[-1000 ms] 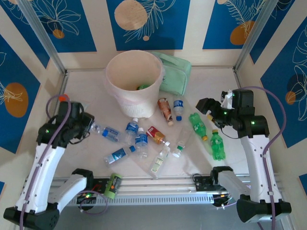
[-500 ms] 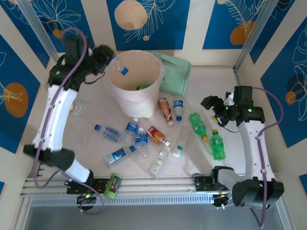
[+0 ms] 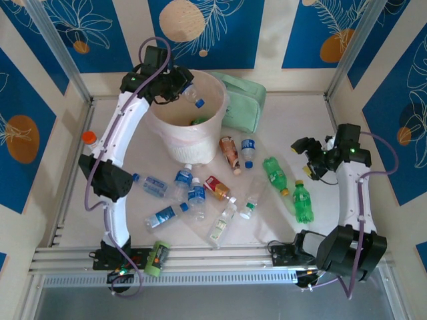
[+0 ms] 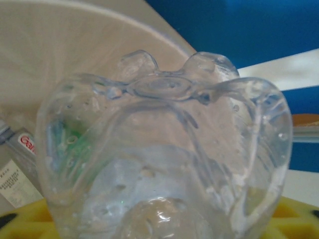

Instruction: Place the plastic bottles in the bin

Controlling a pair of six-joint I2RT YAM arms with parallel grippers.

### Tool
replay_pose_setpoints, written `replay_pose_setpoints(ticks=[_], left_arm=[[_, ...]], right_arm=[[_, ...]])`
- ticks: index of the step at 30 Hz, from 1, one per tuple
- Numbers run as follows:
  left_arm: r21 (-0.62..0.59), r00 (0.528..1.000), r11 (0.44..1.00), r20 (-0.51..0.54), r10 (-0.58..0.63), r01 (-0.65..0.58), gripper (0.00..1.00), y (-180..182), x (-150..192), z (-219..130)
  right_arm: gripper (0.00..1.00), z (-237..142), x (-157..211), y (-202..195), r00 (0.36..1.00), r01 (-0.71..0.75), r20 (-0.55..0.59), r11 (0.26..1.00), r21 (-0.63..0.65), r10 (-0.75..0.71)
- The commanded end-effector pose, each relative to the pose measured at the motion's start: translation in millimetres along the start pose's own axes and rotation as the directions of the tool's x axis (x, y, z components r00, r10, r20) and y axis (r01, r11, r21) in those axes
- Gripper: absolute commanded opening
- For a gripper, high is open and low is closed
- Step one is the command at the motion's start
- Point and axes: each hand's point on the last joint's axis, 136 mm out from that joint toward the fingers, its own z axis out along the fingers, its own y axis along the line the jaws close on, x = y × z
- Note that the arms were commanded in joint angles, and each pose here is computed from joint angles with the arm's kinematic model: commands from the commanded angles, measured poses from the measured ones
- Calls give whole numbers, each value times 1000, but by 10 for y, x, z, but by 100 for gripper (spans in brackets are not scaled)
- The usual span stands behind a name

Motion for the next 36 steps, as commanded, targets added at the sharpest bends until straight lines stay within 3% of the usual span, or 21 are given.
replay_pose_setpoints(ticks=[1,8,15,20,27,36], left_arm=[[47,999,998,0,32,-32,70,-161,12,-101],[96,996,992,38,78,-81,77,-332,-15,-311],[87,967,969,132,218,-230,78,-439,-19,-843],[143,946,945,181,268,-295,76,-352,114,-1228],[188,941,933,209,266,-306,78,168,497,-1634],[109,983,977,64,175,-181,78,992,1025,-1443]], right_arm=[[86,-13,25,23,1000,6,-10,1000,-26,-6],[91,-46,32,-42,1000,2,-2,1000,17,-2],[92,56,53,-200,999,-13,-43,992,123,18],[91,191,117,-373,998,-5,-67,972,237,21],[89,258,138,-711,996,-48,-53,913,405,76],[94,309,262,-1174,984,-106,-52,787,608,173]])
